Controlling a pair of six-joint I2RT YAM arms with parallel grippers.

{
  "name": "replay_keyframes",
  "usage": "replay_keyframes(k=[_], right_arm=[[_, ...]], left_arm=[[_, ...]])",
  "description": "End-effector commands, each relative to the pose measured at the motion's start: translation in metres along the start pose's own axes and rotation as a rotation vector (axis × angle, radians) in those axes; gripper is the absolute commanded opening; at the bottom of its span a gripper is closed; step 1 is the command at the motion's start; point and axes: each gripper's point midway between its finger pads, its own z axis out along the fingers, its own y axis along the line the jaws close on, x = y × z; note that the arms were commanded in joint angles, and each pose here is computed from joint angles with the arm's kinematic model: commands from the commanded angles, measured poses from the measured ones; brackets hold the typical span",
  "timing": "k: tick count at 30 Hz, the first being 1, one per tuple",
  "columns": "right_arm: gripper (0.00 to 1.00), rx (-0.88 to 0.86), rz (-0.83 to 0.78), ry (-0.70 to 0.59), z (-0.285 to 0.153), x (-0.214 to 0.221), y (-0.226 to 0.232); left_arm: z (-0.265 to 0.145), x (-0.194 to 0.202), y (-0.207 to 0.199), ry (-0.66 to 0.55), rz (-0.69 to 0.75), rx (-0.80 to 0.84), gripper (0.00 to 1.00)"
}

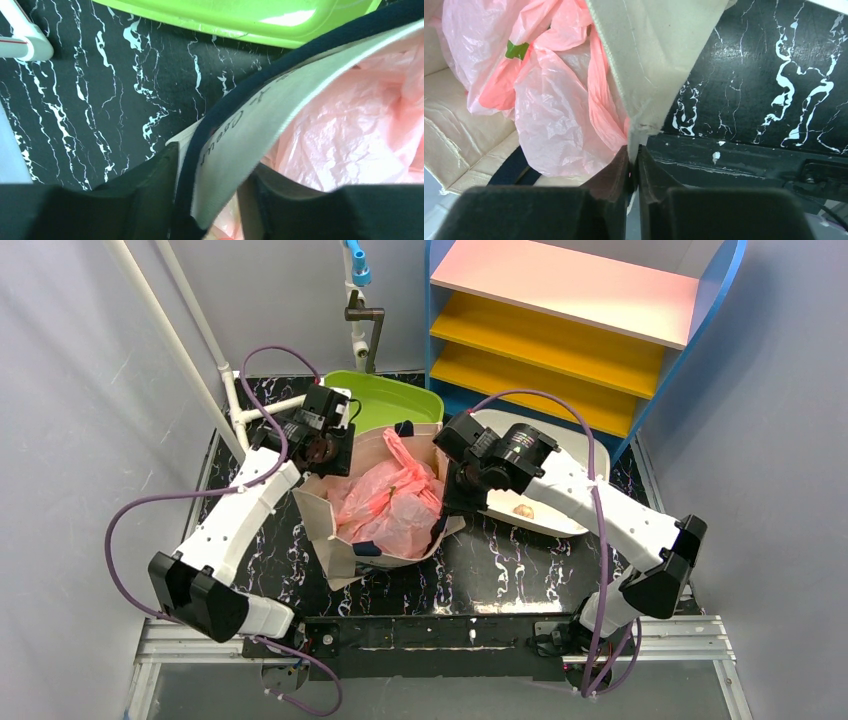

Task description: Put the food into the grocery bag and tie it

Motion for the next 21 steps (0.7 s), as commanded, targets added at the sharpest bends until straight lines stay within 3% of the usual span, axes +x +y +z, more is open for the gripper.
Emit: replay_keyframes(k=[1,4,11,21], right_arm=[[0.03,0.0,-0.053,-0.038,0.004,-0.008,0.0],[0.01,-0.022,-0.091,-0.065,-0.002,-0.015,0.006],[0.01,-0.172,-0.167,-0.102,-0.021,-0.033,0.049],[0.01,-0.347,-0.25,-0.119,-0.012,-0.071,0.114]], left_arm=[[-0.013,0.01,-0.003,-0.02,-0.022,0.077,0.32],[-0.02,0.019,-0.005,-0.01,-0.037,0.104,0.0],[-0.049,0.053,-0.013,0.028,-0.104,0.2,0.0],[-0.098,0.101,-0.034,0.076,-0.304,0.392,0.0]])
